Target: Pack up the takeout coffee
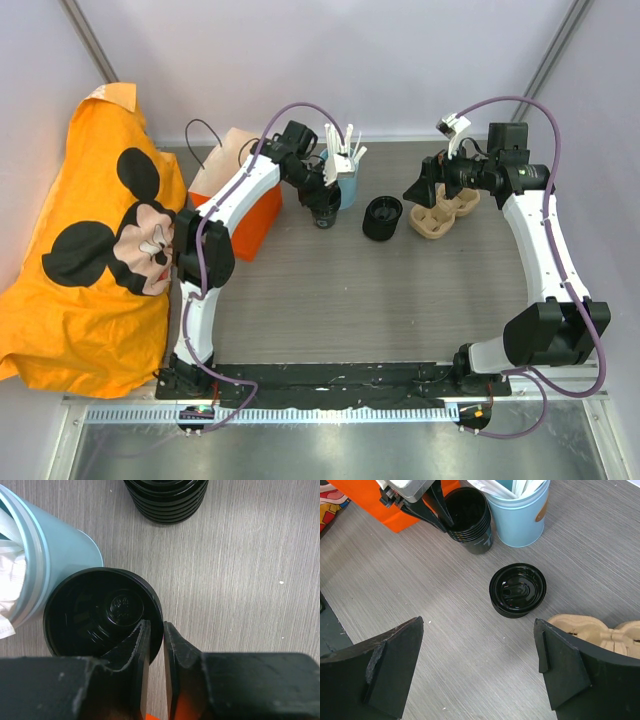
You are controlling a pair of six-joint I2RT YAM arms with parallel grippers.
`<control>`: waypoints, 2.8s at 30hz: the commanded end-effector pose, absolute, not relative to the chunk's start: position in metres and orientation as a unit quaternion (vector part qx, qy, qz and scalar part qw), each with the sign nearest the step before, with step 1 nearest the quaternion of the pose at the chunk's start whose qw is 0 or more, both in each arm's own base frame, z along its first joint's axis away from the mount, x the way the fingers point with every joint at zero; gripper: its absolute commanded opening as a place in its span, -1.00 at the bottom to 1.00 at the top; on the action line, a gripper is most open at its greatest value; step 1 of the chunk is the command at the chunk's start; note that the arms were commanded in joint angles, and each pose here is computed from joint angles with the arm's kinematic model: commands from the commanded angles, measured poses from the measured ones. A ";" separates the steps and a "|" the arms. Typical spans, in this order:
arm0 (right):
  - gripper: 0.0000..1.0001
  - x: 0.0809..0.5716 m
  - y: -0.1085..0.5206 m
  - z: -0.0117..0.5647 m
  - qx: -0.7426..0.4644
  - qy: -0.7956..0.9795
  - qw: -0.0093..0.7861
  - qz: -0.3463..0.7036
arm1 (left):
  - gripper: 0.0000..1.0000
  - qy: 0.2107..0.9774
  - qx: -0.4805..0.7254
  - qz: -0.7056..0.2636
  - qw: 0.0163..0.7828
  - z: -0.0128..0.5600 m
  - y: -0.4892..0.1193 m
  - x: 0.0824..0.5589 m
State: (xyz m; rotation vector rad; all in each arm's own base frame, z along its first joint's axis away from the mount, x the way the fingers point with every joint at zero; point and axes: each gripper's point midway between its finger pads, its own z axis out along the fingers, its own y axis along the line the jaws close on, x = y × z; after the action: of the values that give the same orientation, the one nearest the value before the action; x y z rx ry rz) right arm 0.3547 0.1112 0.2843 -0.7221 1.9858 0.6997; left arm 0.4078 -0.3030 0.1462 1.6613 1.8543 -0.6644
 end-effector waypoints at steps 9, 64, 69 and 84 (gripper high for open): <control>0.93 0.354 0.112 0.299 -0.307 0.781 0.469 0.276 | -0.68 0.685 0.621 -0.253 0.286 0.157 -0.309 0.408; 0.93 0.352 0.114 0.298 -0.310 0.778 0.467 0.284 | -0.88 0.719 0.576 -0.198 0.336 0.185 -0.293 0.414; 0.94 0.351 0.114 0.300 -0.310 0.777 0.468 0.283 | -0.85 0.719 0.572 -0.202 0.339 0.188 -0.295 0.415; 0.94 0.351 0.114 0.299 -0.311 0.777 0.469 0.282 | -0.75 0.722 0.576 -0.211 0.320 0.183 -0.295 0.411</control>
State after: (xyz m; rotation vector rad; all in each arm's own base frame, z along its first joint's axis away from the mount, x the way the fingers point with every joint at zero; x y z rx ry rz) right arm 0.3527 0.1129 0.2813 -0.7326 1.9844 0.7165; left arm 0.4083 -0.2888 0.1516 1.5303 1.9708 -0.5533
